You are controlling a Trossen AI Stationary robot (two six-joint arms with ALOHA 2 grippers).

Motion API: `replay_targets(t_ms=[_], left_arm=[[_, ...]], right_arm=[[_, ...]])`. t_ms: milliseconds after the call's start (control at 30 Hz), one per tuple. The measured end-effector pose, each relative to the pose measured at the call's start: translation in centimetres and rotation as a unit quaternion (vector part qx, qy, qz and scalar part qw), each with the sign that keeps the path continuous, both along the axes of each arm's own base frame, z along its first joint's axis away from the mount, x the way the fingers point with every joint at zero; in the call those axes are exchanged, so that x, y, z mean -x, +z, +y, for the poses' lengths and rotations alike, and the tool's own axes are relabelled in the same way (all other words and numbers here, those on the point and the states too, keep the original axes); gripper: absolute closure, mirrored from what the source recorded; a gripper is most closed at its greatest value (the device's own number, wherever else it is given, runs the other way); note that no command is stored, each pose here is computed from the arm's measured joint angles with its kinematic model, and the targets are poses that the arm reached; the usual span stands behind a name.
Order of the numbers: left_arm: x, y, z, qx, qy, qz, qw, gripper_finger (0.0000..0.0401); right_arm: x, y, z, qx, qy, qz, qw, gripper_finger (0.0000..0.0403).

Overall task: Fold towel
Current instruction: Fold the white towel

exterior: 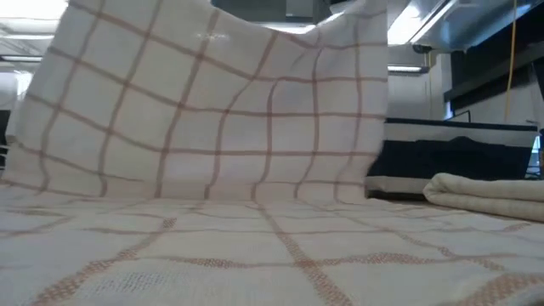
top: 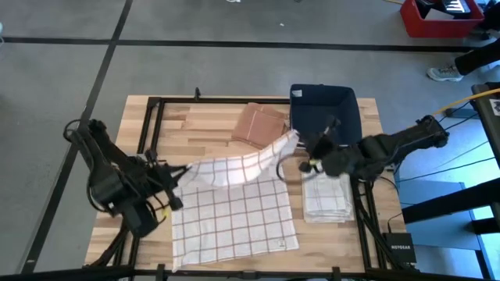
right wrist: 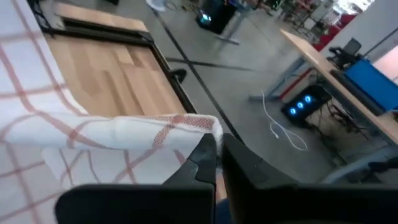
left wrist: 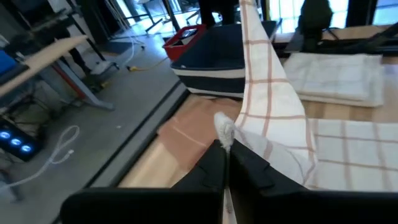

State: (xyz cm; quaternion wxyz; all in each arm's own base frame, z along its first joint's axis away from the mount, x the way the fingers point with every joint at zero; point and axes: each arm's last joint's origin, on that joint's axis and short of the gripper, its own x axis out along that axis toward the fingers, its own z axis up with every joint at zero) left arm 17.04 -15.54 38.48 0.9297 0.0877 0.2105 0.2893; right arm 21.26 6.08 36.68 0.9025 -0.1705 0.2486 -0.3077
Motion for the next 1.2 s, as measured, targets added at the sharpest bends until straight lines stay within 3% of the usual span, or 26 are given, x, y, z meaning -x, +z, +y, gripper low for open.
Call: replay_targets(t_ms=[400,700,1000,1200], left_arm=[[3.2,1.4,6.4,-0.012,0.026,0.01,1.0,0.04],[6.6,0.1,11.5,-0.02,0.094,-0.016,0.995,0.04],[9.3,0.1,13.7,-0.034,0.123,-0.079,0.989,0.04],[10.3,0.4,14.4,-0.044,0.124,-0.088,0.987,0.04]], right_arm=[[-2.2,1.0,-7.3,-0.064,0.033,-0.003,0.997,0.0388],[-2.9,1.3,-13.0,-0.05,0.02,-0.025,0.998,0.0388],[-4.6,-0.6,-18.0,-0.067,0.017,-0.012,0.998,0.0388],[-4.4,-0.9,-19.6,-0.057,-0.003,-0.009,0.998,0.0388]])
